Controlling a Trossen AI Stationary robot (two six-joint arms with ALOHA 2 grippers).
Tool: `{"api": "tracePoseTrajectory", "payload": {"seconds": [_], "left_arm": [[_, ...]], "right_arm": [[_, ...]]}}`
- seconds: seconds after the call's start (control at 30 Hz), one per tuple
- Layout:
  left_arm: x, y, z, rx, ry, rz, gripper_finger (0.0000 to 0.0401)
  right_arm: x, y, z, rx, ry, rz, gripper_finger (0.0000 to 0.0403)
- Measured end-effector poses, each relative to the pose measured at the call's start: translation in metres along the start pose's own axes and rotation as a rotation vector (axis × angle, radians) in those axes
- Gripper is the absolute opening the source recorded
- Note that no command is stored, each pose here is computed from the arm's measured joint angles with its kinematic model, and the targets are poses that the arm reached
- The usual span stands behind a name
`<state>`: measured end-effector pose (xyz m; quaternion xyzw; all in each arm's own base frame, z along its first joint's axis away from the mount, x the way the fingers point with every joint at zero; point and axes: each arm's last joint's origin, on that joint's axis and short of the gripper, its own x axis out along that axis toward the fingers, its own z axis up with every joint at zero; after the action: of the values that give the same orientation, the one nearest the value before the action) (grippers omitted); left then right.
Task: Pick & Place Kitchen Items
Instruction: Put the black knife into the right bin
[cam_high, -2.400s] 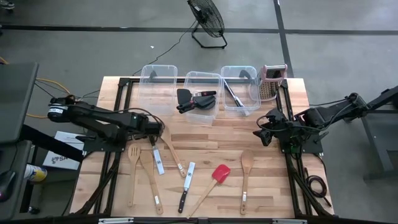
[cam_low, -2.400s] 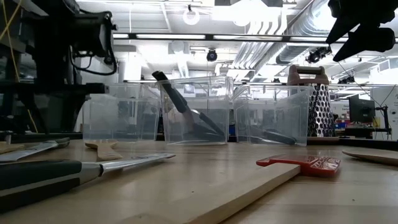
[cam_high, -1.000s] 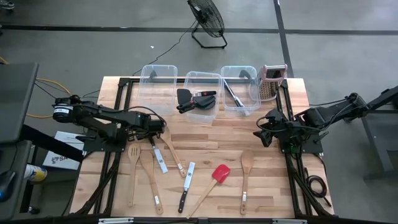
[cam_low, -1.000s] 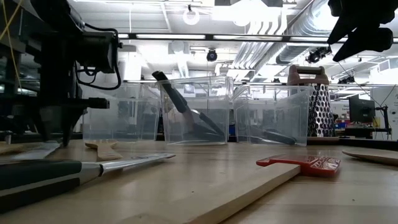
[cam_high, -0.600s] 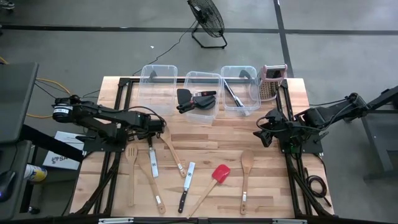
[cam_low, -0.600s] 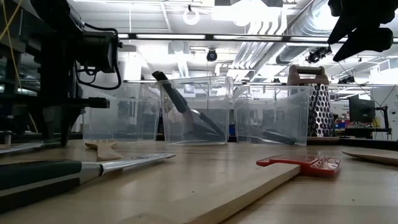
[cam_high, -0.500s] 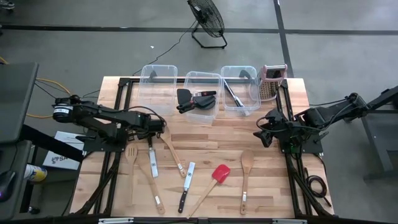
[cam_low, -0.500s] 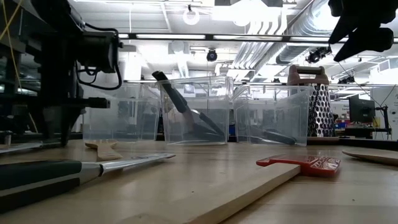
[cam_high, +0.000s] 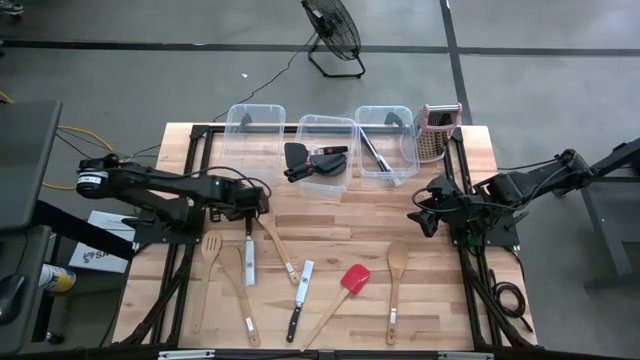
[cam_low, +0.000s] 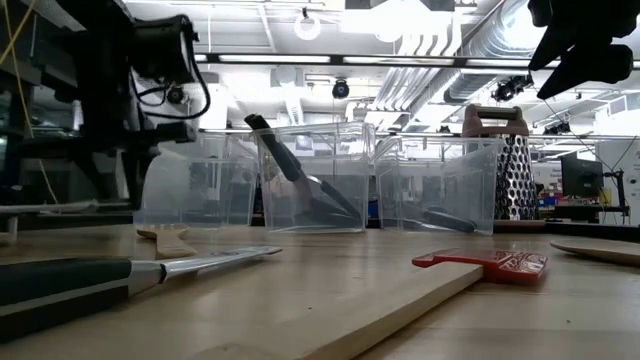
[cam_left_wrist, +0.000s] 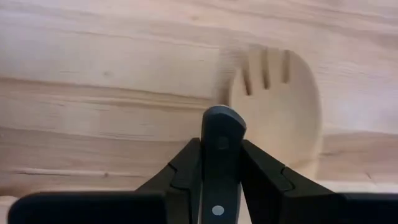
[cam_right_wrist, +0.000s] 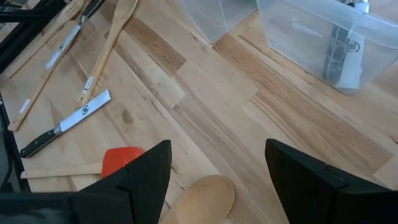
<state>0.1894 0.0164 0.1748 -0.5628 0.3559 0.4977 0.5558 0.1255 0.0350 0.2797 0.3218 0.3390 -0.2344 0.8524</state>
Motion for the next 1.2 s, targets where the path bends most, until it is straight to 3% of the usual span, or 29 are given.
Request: {"api": "tracePoseTrajectory", "payload": {"seconds": [0.27,0.67,1.2], "left_arm": [[-0.032,-0.013,0.003,0.080,0.029,-0.169,0.0080],[-0.089,-0.049,0.008,0.201,-0.026,-0.559,0.0080],[-0.135,-0.098,0.014,0.345,-0.370,-1.128,0.0080]], "right_arm": [[0.000,0.000,0.000,0.000,0.015,0.007,0.0251],[0.000,0.003,0.000,0.003,0.012,0.034,0.0251],[-0.006,0.030,0.023,-0.080,-0.253,0.266,0.0251]]}}
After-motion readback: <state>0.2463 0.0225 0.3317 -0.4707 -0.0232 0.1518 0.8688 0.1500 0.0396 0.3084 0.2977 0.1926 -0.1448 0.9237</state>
